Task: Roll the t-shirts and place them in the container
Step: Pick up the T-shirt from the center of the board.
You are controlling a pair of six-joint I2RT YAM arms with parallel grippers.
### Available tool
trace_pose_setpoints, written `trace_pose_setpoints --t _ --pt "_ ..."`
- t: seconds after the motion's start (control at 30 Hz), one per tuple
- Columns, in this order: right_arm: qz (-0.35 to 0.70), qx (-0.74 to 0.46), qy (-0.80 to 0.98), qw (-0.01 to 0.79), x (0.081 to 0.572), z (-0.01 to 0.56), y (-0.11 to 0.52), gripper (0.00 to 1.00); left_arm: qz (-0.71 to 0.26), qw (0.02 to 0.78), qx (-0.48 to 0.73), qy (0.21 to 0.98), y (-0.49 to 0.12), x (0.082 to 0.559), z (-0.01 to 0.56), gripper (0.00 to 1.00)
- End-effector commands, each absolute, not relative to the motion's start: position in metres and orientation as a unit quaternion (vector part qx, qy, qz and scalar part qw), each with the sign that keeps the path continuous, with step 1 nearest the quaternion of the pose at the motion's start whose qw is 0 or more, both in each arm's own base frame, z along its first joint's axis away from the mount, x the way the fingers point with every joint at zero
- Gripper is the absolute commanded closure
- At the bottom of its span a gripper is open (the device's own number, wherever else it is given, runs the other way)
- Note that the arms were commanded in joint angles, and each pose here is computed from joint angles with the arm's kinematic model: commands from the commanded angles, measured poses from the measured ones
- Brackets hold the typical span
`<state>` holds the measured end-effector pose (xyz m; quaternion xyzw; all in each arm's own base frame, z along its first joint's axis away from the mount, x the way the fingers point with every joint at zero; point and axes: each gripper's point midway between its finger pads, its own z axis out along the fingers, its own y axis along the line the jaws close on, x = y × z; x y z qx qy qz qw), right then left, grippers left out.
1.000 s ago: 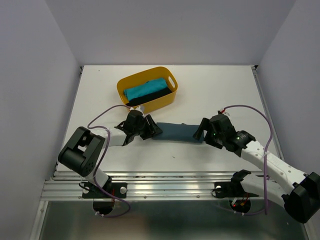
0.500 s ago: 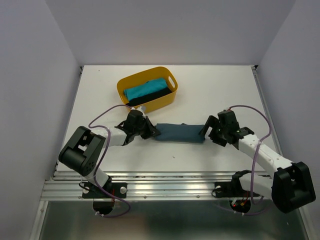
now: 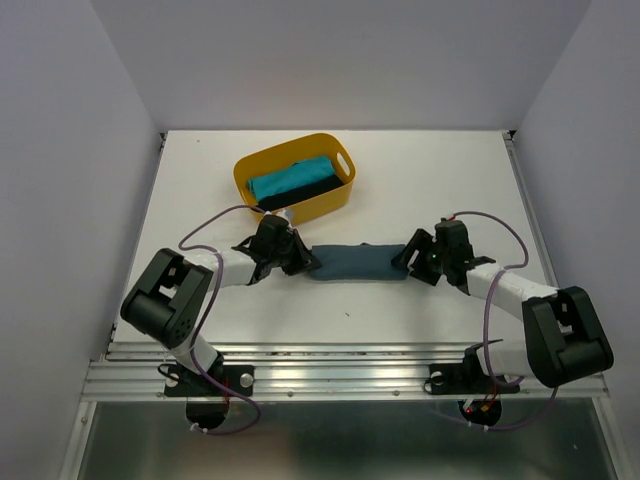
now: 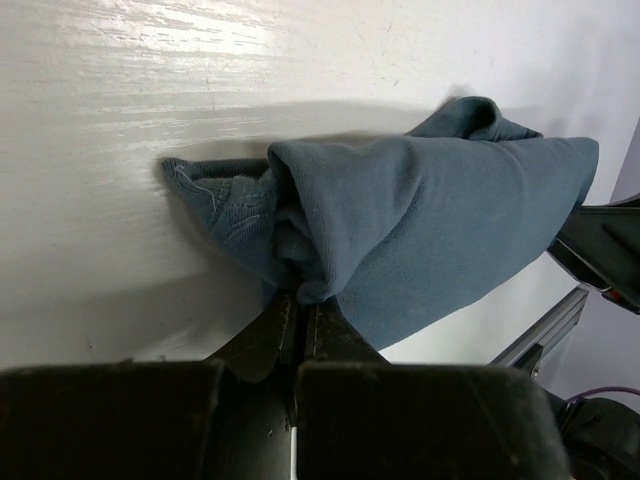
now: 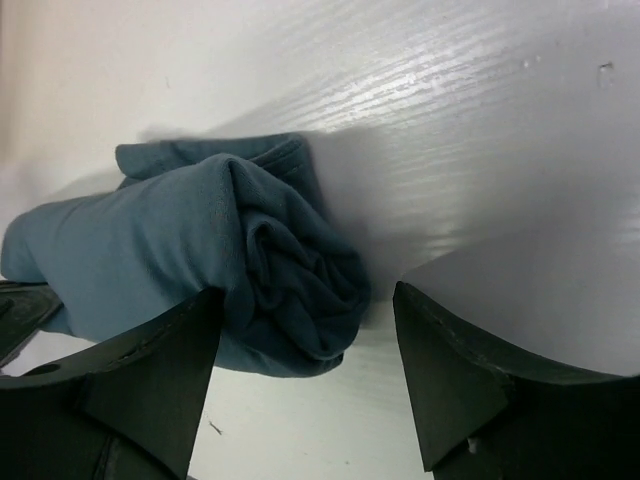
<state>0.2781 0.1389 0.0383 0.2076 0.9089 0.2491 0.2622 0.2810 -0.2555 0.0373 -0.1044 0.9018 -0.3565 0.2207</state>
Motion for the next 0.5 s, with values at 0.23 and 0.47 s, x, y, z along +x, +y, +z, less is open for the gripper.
trace_pose_setpoints --t 0.23,0.47 --pt "0.291 0.237 0.903 0.207 0.26 0.007 0.154 0.39 -0.318 0.219 -0.089 0.918 -0.251 0.29 0.029 1.0" --pt "0.288 0.223 0.899 0.245 0.266 0.026 0.149 0.16 -0.315 0.216 -0.091 0.92 -0.249 0.29 0.027 1.0"
